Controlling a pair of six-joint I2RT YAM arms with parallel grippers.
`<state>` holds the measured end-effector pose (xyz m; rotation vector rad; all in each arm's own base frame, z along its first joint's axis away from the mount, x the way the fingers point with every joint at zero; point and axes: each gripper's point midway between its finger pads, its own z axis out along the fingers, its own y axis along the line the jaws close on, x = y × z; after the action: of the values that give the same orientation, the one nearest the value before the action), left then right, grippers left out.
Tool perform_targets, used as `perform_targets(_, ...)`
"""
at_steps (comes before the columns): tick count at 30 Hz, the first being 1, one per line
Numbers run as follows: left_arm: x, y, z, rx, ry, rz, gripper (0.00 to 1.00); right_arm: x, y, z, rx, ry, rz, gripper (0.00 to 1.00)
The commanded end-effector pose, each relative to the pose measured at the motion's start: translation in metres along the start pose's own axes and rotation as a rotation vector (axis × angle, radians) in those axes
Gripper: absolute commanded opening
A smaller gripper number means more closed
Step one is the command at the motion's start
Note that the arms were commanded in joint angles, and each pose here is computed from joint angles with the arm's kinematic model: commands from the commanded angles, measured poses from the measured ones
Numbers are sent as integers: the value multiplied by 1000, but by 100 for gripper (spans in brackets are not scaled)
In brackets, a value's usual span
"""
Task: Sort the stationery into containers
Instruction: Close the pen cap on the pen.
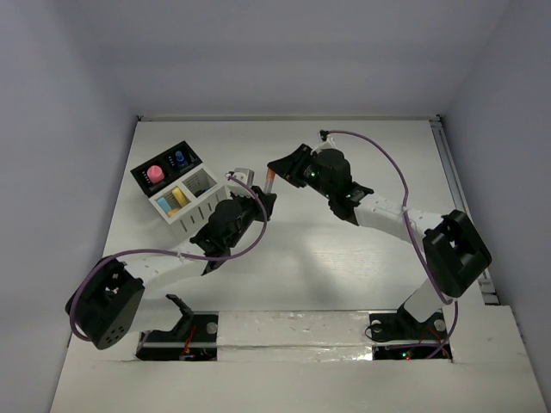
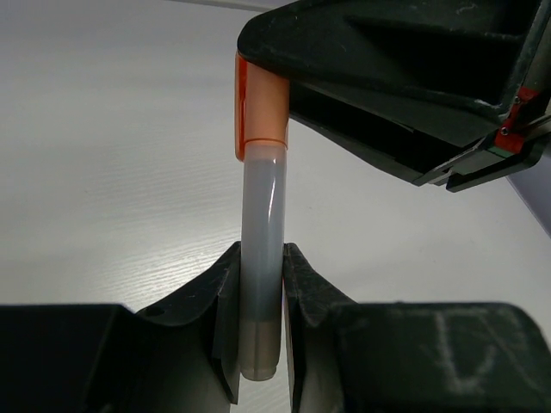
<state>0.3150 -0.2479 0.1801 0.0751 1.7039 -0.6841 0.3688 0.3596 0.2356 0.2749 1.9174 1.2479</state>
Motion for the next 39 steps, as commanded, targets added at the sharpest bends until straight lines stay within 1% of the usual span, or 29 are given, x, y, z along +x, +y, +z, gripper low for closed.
perform_targets(1,-114,-26,0,33,-319,-54,0,88,-18,-29,7,329,-13,0)
perform_targets(7,-143,-34,-5,39,-380,-44,0,123,-42,-46,52,416,-33,0)
perform_targets(9,-148,-36,-4,38,-389,-38,0,130,-44,-48,54,436,-36,0)
perform_targets(14,-163,-45,3,54,-418,-32,0,158,-35,-54,21,503,-18,0)
perform_targets(21,-179,-47,9,36,-465,-22,0,171,-24,-58,-38,559,48,0)
perform_targets(23,-185,-49,8,40,-477,-21,0,169,-23,-57,-38,549,55,0)
perform_targets(26,-186,-49,6,41,-471,-27,0,156,-16,-55,-43,484,40,0)
perform_targets(28,-187,-52,1,58,-461,-34,0,136,-13,-48,-38,423,25,0)
perform_targets(29,-179,-50,1,53,-432,-37,1,119,-5,-43,-55,381,23,0)
perform_targets(31,-180,-51,-10,66,-426,-71,11,98,0,-34,-63,321,23,0)
perform_targets(32,-167,-44,-12,47,-389,-72,20,77,3,-28,-73,275,33,0)
perform_targets(33,-176,-41,-25,36,-414,-95,26,67,6,-25,-90,254,41,0)
perform_targets(34,-175,-39,-32,34,-414,-116,32,55,13,-21,-116,223,49,0)
perform_targets(35,-163,-32,-36,15,-383,-111,48,42,12,-17,-115,194,51,0)
perform_targets(36,-164,-29,-42,-1,-382,-119,56,30,21,-10,-136,176,47,0)
perform_targets(37,-172,-27,-54,-6,-397,-131,60,25,30,-8,-159,170,43,0)
perform_targets(38,-164,-18,-58,-55,-360,-125,65,15,32,-5,-167,146,42,0)
perform_targets(39,-165,-15,-64,-71,-353,-129,65,6,40,0,-176,117,36,0)
